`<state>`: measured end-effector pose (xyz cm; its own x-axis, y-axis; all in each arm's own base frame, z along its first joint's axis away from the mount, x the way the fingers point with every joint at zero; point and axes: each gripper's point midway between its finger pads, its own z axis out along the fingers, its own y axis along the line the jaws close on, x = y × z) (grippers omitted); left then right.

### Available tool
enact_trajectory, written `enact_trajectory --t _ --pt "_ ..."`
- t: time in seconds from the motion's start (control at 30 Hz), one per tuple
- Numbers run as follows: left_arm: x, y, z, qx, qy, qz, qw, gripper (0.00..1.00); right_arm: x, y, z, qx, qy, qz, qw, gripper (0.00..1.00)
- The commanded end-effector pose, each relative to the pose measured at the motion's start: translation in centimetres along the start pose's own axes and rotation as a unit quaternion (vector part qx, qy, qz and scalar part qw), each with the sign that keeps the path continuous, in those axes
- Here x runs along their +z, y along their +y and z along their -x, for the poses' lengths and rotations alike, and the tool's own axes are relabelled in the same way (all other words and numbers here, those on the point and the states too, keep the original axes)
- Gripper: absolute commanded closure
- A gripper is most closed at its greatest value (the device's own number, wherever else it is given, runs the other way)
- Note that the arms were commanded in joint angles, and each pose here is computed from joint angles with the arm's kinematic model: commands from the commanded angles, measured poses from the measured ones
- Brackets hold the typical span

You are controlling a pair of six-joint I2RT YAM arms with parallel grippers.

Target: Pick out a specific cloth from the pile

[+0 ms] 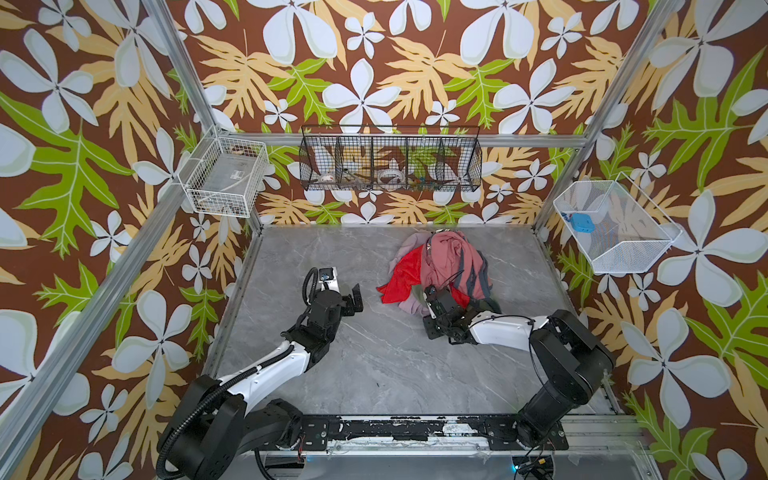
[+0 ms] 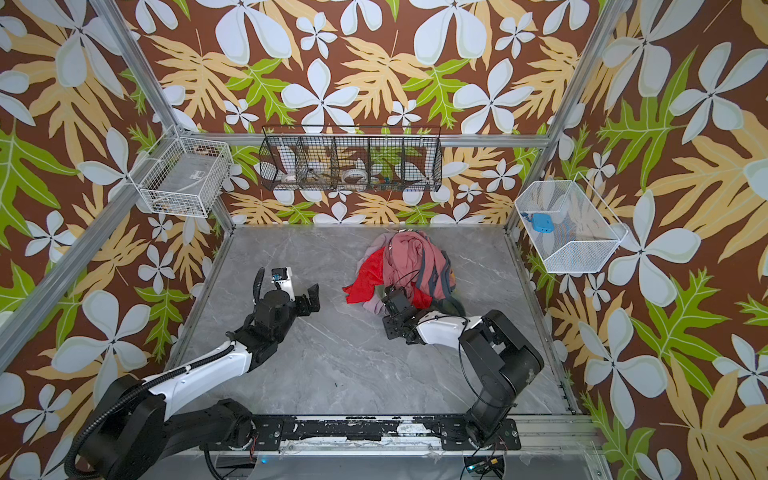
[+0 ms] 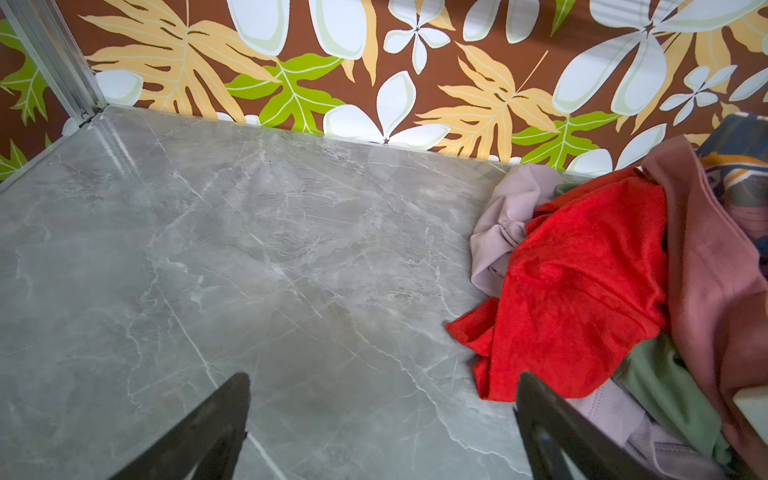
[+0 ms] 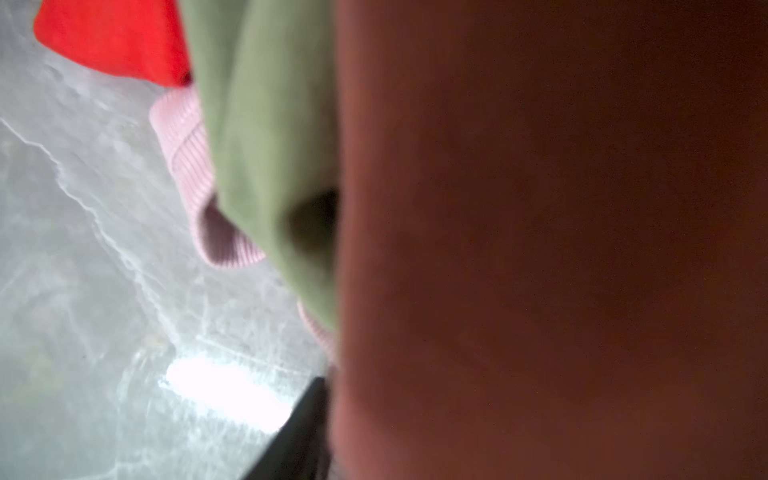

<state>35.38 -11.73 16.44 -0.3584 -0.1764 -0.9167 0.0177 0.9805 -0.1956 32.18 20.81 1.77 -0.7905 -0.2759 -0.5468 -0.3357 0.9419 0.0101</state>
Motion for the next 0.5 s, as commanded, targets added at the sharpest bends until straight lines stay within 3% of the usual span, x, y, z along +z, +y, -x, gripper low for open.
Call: enact_trajectory --t 0.0,0.07,0.17,0.47 --pt "0.1 -0.1 0.6 0.000 -0.006 0.003 1.000 0.00 0.0 0.3 -1.0 -0.001 0.022 0.011 1.000 0.82" --pt "0.2 -0.2 0.6 0.000 -0.004 0.002 1.000 0.00 -0.5 0.5 -0.3 0.001 0.012 0.017 1.000 0.92" --pt "0.4 -0.4 0.5 0.000 -0.002 -0.001 1.000 0.00 -1.6 1.3 0.9 0.000 -0.007 0.040 0.999 1.00" --pt "0.7 -0.7 0.1 0.003 0.008 -0.006 1.000 0.00 -7.7 3.1 6.6 0.026 -0.125 0.133 0.983 1.00"
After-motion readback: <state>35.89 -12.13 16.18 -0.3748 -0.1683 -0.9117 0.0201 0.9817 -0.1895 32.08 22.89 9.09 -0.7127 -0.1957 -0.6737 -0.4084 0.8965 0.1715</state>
